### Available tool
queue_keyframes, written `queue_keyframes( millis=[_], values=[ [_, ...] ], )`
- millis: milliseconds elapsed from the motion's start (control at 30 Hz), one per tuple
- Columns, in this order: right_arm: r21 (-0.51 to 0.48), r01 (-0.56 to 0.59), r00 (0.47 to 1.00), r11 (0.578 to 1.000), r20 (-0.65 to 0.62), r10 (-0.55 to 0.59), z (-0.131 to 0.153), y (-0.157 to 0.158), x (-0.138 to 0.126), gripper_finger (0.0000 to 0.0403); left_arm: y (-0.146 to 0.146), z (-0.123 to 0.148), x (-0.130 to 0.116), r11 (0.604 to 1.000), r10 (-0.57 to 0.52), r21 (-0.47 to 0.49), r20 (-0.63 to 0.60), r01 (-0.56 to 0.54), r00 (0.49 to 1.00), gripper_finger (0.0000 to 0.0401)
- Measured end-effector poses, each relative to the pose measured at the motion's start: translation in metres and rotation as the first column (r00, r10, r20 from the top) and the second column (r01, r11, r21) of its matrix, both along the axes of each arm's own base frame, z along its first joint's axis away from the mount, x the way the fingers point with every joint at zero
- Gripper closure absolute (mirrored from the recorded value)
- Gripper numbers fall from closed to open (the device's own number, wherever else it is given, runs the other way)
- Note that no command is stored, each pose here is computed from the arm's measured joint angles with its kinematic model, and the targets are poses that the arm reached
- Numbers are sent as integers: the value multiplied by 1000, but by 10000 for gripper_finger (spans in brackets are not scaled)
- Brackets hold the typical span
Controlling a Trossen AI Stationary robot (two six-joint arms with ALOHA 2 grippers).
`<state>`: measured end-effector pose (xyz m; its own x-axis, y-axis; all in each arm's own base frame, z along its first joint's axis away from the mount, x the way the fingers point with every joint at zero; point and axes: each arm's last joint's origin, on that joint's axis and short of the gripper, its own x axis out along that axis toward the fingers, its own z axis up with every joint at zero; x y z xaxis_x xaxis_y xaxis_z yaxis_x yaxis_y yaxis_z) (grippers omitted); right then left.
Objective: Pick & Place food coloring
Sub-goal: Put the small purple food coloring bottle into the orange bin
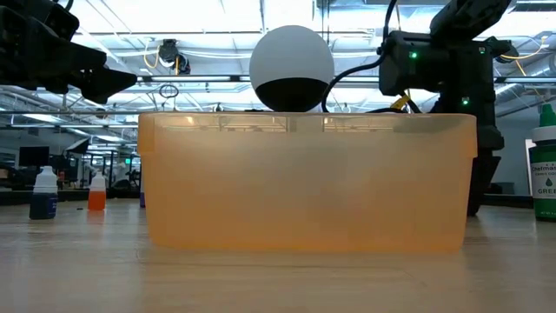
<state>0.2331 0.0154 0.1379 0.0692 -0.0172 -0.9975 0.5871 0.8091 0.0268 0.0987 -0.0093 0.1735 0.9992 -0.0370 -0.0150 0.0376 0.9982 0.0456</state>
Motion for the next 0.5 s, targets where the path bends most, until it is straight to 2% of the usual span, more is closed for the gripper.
queue_keyframes(
  millis=[500],
  values=[
    [1,-1,1000,1000,17,1,0,0,2,204,0,0,0,1000,0,0,0,0,1000,50]
  ],
)
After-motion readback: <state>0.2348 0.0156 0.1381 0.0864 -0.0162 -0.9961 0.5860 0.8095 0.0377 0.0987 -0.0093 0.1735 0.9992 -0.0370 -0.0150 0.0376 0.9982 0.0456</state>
